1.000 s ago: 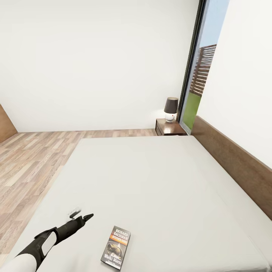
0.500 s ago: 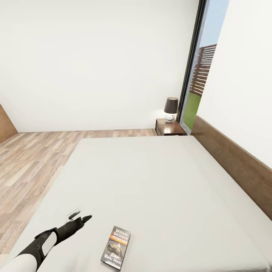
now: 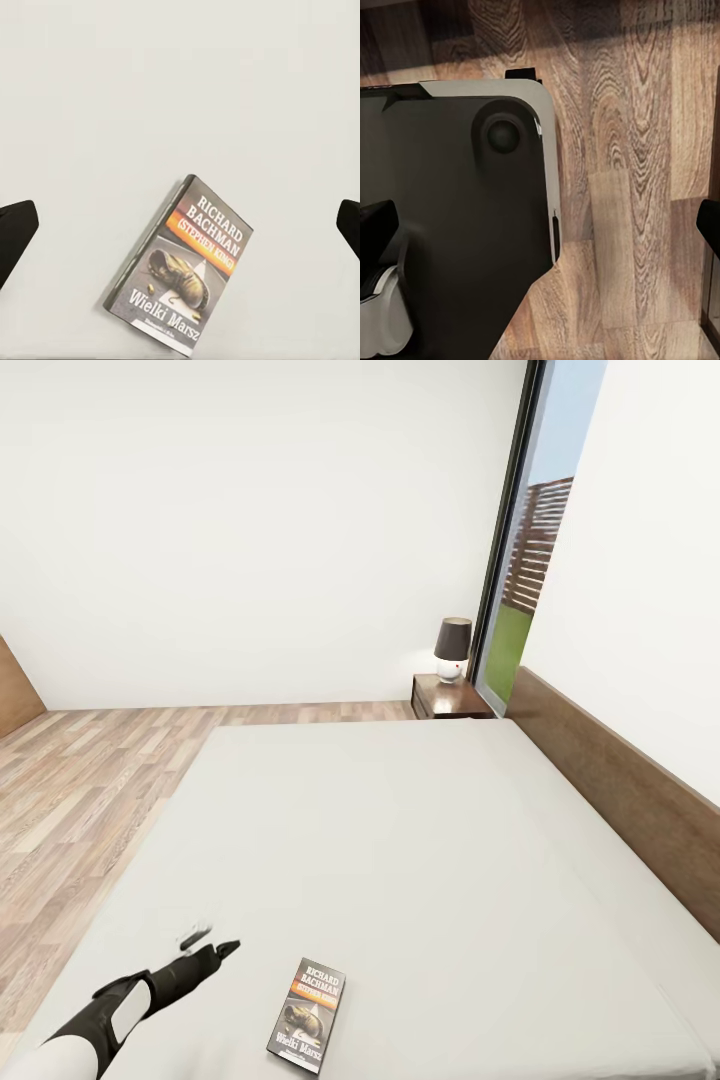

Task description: In the bedroom, move the book from the bed onto either nightstand, and place the two sandals side by side next to the bed.

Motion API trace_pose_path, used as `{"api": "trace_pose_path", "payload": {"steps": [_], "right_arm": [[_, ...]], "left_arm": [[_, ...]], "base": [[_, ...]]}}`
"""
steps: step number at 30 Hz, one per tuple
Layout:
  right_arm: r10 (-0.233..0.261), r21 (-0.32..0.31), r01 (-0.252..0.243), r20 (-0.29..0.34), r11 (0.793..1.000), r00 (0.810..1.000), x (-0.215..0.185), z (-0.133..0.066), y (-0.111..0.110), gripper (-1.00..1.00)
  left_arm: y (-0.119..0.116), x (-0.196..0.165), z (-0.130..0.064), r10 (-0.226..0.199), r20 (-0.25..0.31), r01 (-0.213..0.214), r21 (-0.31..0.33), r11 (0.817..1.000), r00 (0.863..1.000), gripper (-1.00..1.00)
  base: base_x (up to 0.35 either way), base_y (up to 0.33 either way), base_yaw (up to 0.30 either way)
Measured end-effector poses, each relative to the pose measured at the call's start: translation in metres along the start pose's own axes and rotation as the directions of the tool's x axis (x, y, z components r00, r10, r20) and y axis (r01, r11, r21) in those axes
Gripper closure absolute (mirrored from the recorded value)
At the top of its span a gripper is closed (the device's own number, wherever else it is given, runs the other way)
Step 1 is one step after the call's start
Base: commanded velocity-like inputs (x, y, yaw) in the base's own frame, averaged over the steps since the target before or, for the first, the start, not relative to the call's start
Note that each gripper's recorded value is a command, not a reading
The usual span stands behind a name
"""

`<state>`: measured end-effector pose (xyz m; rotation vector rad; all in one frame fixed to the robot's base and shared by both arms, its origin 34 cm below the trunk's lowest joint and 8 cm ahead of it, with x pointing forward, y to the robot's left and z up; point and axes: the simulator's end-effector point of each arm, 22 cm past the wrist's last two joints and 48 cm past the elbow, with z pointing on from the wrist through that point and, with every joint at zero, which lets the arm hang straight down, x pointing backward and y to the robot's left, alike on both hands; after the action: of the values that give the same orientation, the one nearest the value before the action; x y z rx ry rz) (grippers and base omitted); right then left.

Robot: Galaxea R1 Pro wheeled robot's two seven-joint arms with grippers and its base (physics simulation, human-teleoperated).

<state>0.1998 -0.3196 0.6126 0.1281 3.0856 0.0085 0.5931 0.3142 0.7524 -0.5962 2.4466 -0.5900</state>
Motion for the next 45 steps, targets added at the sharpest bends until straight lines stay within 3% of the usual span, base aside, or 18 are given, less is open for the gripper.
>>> {"api": "trace_pose_path", "payload": {"steps": [25,45], "right_arm": [[0.0,0.0,0.0,0.0,1.0,1.0,0.0,0.0,0.0,-1.0],[0.001,0.002,-0.001,0.0,1.0,1.0,0.0,0.0,-0.002,-1.0]], "left_arm": [[0.0,0.006,0.002,0.003,-0.012,-0.003,-0.006,1.0,1.0,-1.0],[-0.016,0.005,0.008,0.024,0.017,-0.025,0.017,1.0,1.0,-1.0]], "base": [[0.0,0.0,0.0],[0.0,0.0,0.0]]}}
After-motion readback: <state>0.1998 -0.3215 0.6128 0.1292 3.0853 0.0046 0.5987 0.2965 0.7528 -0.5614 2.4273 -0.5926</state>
